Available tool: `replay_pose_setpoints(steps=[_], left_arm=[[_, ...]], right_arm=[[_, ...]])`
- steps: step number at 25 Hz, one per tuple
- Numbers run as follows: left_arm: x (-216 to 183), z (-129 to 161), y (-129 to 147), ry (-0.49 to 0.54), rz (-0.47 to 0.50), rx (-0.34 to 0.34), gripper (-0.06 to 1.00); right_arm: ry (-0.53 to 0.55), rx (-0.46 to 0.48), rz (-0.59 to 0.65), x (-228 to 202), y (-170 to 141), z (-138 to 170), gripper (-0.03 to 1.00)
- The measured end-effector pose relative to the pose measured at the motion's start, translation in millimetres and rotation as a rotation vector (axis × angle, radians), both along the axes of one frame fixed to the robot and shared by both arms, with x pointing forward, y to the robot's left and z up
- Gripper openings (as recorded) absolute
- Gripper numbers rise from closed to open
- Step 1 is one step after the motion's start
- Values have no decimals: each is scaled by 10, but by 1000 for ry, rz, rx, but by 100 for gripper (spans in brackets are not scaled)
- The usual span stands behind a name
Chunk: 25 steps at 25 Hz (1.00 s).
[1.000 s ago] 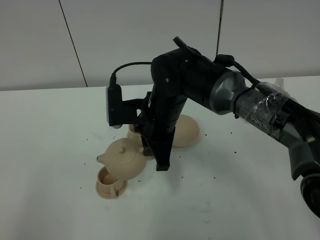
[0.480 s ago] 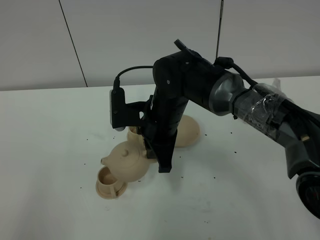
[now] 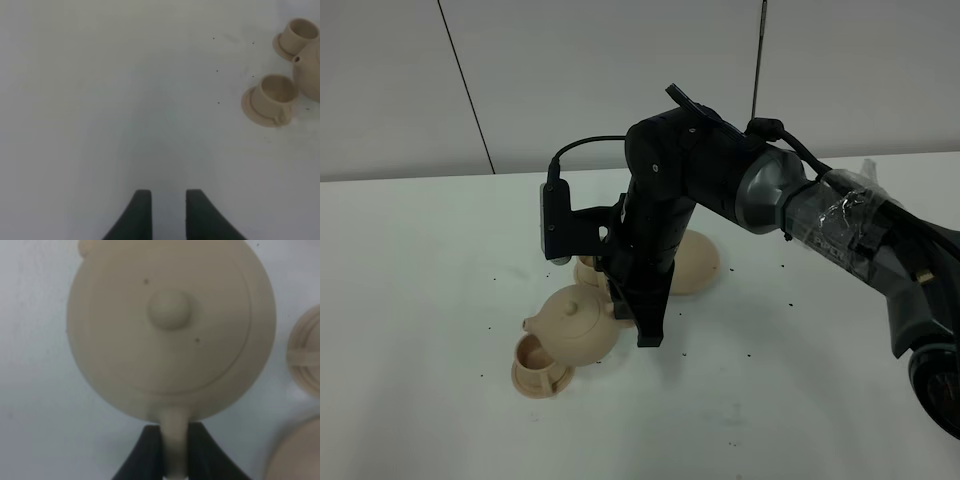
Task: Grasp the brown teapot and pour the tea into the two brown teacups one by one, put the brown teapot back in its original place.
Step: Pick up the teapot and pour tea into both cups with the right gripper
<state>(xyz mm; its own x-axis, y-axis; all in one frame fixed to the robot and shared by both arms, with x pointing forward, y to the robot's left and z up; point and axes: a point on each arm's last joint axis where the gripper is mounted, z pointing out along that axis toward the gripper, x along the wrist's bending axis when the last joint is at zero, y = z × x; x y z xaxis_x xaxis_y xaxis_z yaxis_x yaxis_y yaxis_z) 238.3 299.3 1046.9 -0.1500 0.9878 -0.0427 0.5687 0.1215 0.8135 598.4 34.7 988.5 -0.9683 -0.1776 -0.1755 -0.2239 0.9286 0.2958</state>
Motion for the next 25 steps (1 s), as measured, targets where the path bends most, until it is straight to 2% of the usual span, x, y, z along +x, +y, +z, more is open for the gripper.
replay_pose_setpoints(steps=[18,25], left_arm=[[0,0,0,0,0,0,24],[0,0,0,0,0,0,24]], right_arm=[[-64,-25,6,52,-20,0,10],[-115,-85,37,-18,49,-3,10]])
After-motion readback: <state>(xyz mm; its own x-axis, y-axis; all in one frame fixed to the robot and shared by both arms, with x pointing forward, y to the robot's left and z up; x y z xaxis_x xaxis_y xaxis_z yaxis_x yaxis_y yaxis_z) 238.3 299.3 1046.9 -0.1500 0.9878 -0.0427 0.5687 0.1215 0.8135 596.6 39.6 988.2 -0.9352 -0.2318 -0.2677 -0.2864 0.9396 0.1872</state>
